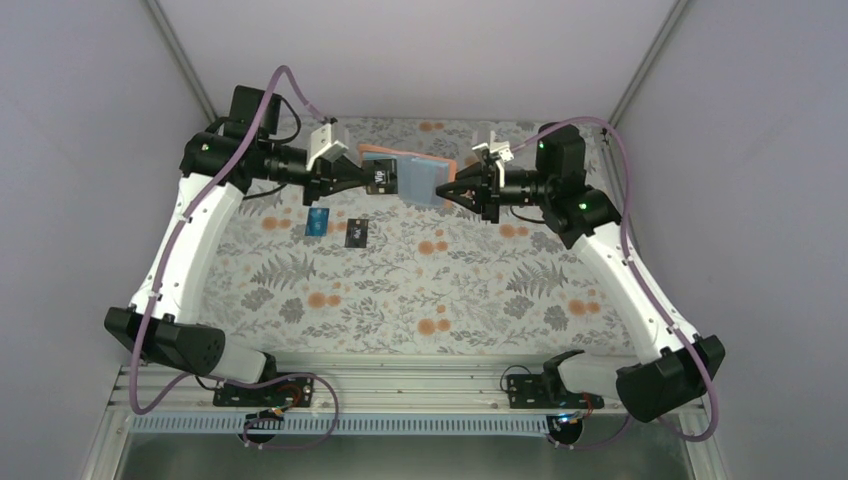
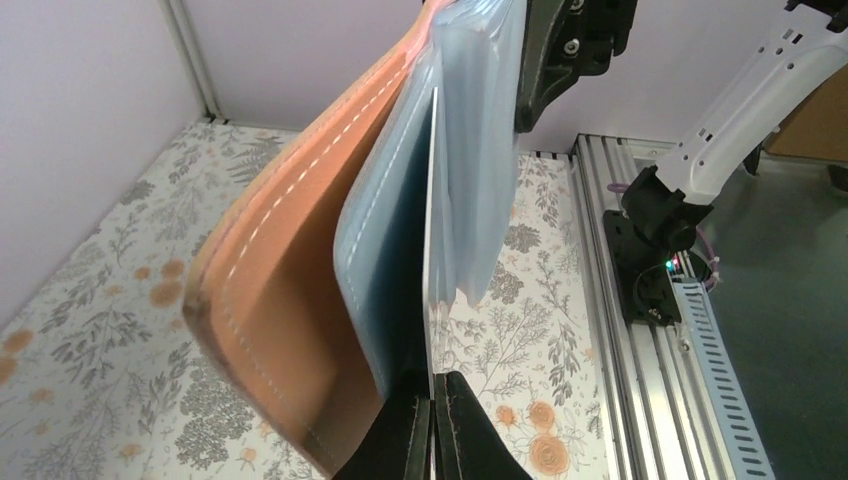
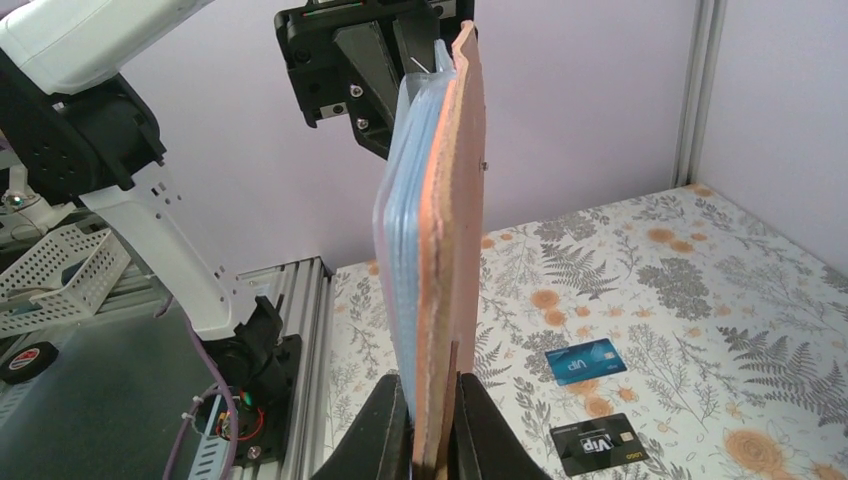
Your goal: Take the credit cards out of the card holder
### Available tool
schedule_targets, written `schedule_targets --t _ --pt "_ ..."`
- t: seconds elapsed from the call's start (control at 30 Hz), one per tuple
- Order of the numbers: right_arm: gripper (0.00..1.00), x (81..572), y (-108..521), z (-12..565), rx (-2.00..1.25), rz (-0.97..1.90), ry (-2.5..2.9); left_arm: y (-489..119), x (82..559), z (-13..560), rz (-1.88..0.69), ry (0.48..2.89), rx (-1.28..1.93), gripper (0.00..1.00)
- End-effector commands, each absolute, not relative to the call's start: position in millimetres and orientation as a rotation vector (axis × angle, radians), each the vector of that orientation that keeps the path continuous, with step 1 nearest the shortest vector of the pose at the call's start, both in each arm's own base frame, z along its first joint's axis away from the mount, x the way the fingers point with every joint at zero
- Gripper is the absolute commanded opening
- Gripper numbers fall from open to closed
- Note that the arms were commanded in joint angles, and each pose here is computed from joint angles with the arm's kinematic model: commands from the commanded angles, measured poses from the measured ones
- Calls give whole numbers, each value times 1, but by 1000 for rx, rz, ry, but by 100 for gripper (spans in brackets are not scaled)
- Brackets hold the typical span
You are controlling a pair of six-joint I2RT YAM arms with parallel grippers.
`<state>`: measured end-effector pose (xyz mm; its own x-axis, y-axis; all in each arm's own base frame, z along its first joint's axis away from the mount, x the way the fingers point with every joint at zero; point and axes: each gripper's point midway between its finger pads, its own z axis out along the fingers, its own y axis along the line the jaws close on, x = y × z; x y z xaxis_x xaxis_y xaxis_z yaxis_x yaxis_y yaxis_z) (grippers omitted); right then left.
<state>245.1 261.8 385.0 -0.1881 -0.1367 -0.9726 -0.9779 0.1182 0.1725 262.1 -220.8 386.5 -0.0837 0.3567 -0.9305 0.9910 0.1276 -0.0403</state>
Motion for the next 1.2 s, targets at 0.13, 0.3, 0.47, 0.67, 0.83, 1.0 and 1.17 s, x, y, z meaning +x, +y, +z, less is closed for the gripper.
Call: schedule_targets --t 0.13,0.3,0.47,0.67,0.83,1.0,1.17 --pt "4 269 244 388 -1005 1108 1572 -188 286 386 -897 1631 1258 2" --pt "4 309 222 367 -817 1084 1727 -165 324 339 -981 1851 1055 2" --pt "4 335 211 340 -710 1040 1848 -151 364 247 -1012 2161 869 2" --pt "4 337 214 328 -723 1077 1863 -157 379 164 -1204 2371 739 2" --pt "4 338 217 322 -745 1098 1870 -160 388 112 -1332 2503 658 2" --pt "4 339 218 318 -751 1099 1879 -163 385 83 -1394 2570 625 2" --pt "4 339 219 317 -761 1106 1874 -160 385 64 -1402 2625 603 2"
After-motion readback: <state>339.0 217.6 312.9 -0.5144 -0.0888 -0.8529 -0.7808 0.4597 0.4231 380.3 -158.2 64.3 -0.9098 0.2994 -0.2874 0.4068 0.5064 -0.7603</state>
